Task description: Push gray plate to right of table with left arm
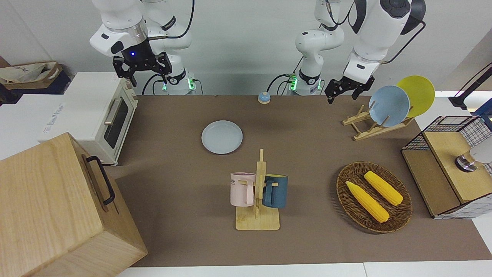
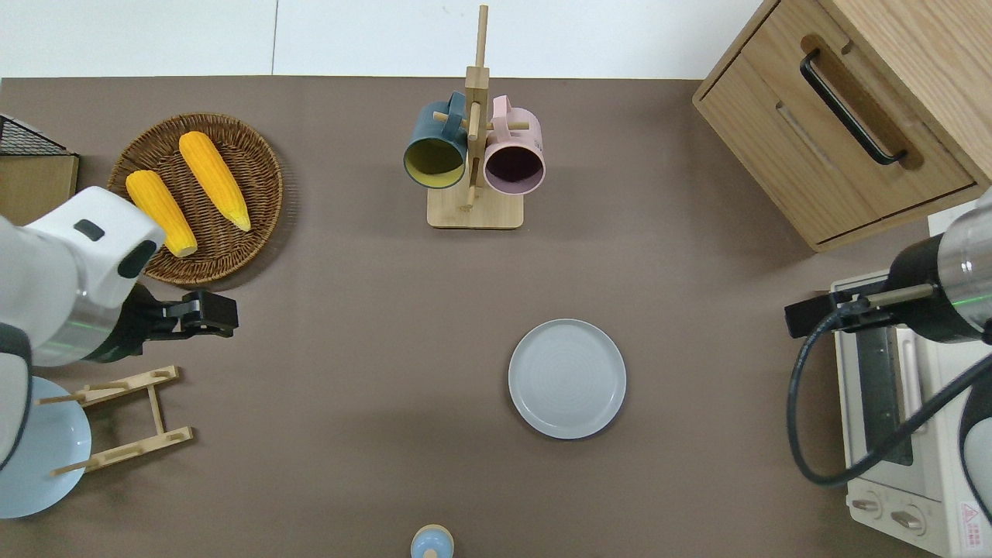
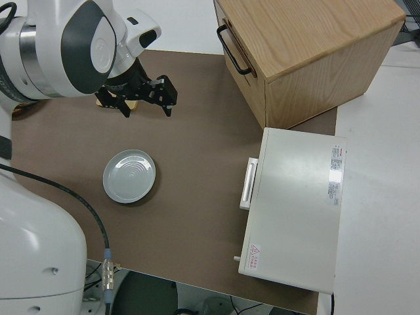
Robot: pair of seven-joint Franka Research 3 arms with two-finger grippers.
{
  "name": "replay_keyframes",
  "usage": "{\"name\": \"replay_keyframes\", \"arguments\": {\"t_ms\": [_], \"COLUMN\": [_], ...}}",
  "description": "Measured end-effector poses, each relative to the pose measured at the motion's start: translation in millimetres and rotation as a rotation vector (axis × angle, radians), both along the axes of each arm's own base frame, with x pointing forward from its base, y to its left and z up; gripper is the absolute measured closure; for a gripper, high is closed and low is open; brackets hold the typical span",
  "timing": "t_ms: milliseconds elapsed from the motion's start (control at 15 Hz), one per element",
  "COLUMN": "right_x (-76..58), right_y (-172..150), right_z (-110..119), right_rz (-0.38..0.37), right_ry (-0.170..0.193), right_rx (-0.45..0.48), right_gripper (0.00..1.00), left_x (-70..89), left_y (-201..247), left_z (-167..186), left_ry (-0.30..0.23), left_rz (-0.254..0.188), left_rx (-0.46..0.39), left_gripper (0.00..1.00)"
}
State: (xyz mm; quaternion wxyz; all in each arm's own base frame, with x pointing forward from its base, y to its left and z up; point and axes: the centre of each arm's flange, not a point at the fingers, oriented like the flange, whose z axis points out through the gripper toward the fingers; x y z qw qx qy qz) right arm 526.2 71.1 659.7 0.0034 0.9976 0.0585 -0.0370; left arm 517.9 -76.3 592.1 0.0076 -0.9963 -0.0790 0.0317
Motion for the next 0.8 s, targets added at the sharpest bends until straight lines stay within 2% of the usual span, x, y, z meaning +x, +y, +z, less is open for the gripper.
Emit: {"name": "replay_keyframes", "arguments": {"t_ms": [200, 533, 800], "right_x": [0.0, 0.0, 0.0], "right_y": [0.0, 0.0, 0.0], "right_z": [0.0, 0.0, 0.0], "right_rz": [0.000, 0.000, 0.000], "right_ry": [0.000, 0.000, 0.000], "right_rx": [0.000, 0.000, 0.000], "right_gripper": [0.01, 0.01, 0.01], "left_x": [3.2, 5.0, 6.8], "left_y": [13.8, 17.0, 19.7], "left_z": [9.3, 9.2, 7.6], "left_ry": [-0.013, -0.012, -0.009], "left_rz": [0.010, -0.040, -0.048], "left_rx": [-0.006, -0.011, -0.014], "left_gripper": [0.00, 0.00, 0.00]}}
